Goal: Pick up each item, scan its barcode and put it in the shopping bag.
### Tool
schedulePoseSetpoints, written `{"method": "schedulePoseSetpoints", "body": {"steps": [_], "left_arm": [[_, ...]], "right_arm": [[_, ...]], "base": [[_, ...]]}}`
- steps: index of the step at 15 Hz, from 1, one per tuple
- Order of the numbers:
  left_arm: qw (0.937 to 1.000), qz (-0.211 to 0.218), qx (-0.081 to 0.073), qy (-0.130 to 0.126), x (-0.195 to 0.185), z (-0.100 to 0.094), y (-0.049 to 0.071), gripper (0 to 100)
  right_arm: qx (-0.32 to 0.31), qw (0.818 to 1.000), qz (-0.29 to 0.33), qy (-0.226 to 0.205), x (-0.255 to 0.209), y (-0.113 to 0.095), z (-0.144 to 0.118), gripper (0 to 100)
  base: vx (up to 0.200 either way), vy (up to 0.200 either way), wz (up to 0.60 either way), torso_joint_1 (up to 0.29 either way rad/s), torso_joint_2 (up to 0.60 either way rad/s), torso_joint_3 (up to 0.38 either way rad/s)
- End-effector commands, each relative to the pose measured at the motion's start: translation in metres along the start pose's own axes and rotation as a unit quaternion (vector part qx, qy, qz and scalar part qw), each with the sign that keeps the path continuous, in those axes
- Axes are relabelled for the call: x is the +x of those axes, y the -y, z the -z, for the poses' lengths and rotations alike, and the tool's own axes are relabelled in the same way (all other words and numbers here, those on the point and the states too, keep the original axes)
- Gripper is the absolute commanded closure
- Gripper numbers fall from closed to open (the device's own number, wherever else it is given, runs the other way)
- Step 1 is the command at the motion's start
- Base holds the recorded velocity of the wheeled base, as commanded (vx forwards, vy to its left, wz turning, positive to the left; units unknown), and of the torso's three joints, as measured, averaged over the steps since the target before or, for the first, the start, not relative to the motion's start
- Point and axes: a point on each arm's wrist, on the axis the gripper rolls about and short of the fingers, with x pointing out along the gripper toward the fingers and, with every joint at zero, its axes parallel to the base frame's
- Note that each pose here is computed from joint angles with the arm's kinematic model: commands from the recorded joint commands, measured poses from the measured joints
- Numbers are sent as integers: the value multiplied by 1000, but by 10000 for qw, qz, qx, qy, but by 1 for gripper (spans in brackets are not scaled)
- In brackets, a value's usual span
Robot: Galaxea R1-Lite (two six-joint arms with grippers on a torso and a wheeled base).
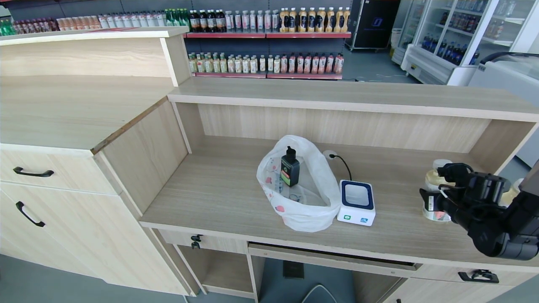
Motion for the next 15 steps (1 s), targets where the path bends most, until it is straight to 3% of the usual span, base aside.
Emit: {"method": "schedulePoseSetpoints", "body": {"steps": [1,6,9,12,15], "left_arm": [[10000,1,2,-2,0,0,0,0],[10000,1,2,-9,0,0,0,0],[10000,1,2,-2,0,0,0,0],[10000,1,2,-2,0,0,0,0],[10000,1,2,-9,0,0,0,0]], "right_arm": [[0,10000,1,13,1,0,0,100],[130,9992,-349,172,-2,-1,-7,100],[452,9916,-1143,404,-11,0,-25,100],[1034,9666,-2269,586,-40,7,-74,100],[1838,9147,-3506,814,-79,13,-138,100]], "base": [[0,0,0,0,0,0],[0,0,0,0,0,0],[0,0,0,0,0,0],[0,0,0,0,0,0],[0,0,0,0,0,0]]}}
